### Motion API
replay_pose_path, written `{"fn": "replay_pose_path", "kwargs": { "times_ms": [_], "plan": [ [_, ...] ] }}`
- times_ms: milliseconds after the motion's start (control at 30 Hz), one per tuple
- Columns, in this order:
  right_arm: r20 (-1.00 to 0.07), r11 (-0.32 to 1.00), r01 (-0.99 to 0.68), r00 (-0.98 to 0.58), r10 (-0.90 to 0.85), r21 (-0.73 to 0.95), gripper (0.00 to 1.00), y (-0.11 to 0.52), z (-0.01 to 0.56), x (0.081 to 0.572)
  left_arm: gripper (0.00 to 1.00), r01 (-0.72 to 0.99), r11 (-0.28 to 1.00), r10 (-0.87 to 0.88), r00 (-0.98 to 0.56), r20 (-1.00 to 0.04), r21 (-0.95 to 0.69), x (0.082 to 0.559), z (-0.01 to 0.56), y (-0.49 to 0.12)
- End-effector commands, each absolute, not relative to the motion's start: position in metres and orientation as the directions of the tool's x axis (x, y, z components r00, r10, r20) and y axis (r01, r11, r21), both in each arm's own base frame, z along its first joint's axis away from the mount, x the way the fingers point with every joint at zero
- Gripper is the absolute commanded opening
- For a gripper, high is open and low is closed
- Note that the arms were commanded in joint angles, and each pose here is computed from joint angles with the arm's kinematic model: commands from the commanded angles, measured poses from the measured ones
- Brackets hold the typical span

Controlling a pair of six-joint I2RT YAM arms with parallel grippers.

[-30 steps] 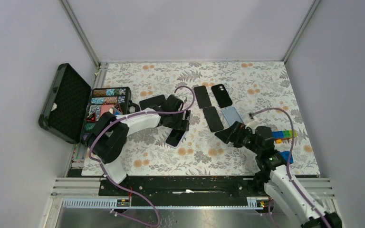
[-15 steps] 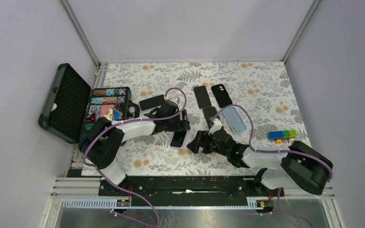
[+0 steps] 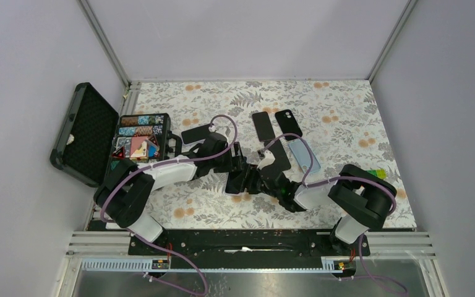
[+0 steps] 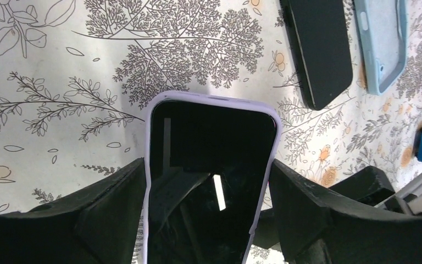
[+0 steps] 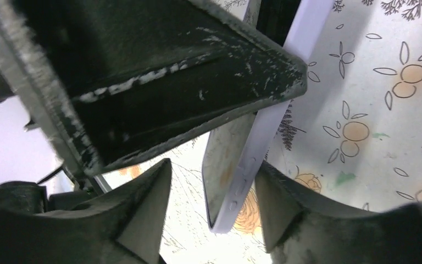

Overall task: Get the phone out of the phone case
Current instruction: Pick up the phone at the center of the board.

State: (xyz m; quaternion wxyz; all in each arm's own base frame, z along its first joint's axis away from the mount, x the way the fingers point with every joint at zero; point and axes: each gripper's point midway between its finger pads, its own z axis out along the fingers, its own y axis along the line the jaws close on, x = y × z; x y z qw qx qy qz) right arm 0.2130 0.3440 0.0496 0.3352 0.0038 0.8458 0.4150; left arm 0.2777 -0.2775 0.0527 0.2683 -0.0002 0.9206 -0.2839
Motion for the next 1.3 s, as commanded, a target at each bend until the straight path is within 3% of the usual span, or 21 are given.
{"fn": "replay_pose_path", "kwargs": {
  "times_ms": [0, 233, 367, 467, 567, 733, 1000, 1133, 1267],
  "plan": [
    [-0.567, 0.591, -0.295, -0.746, 0.349, 0.751, 0.56, 0.366, 0.075, 0.226, 0.28, 0.205, 0.752, -0.229, -0.810, -0.540, -0.626, 0.290, 0.095, -0.292],
    [-0.553, 0.575, -0.282, -0.744, 0.375, 0.768, 0.29, 0.367, 0.072, 0.228, 0.32, 0.213, 0.722, -0.253, -0.804, -0.538, -0.658, 0.284, 0.102, -0.288],
    [-0.570, 0.556, -0.313, -0.730, 0.378, 0.770, 0.00, 0.365, 0.080, 0.226, 0.53, 0.311, 0.663, -0.247, -0.767, -0.592, -0.681, 0.278, 0.116, -0.291],
    [-0.596, 0.529, -0.362, -0.708, 0.380, 0.768, 0.00, 0.361, 0.096, 0.222, 0.79, 0.395, 0.661, -0.209, -0.720, -0.662, -0.638, 0.275, 0.127, -0.287],
    [-0.639, 0.501, -0.437, -0.680, 0.360, 0.747, 0.00, 0.359, 0.119, 0.215, 0.97, 0.436, 0.688, -0.201, -0.653, -0.730, -0.580, 0.278, 0.142, -0.276],
    [-0.697, 0.505, -0.507, -0.642, 0.319, 0.698, 0.00, 0.347, 0.148, 0.206, 0.99, 0.451, 0.737, -0.231, -0.531, -0.815, -0.503, 0.283, 0.175, -0.251],
    [-0.784, 0.436, -0.660, -0.580, 0.221, 0.611, 0.00, 0.334, 0.228, 0.178, 0.99, 0.668, 0.613, -0.310, -0.288, -0.906, -0.422, 0.252, 0.265, -0.244],
    [-0.830, 0.434, -0.711, -0.515, 0.213, 0.553, 0.00, 0.318, 0.269, 0.170, 0.99, 0.654, 0.560, -0.389, -0.333, -0.859, -0.508, 0.246, 0.297, -0.244],
    [-0.846, 0.405, -0.744, -0.497, 0.195, 0.531, 0.00, 0.303, 0.295, 0.162, 0.99, 0.769, 0.359, -0.334, -0.422, -0.843, -0.528, 0.214, 0.337, -0.270]
  ]
}}
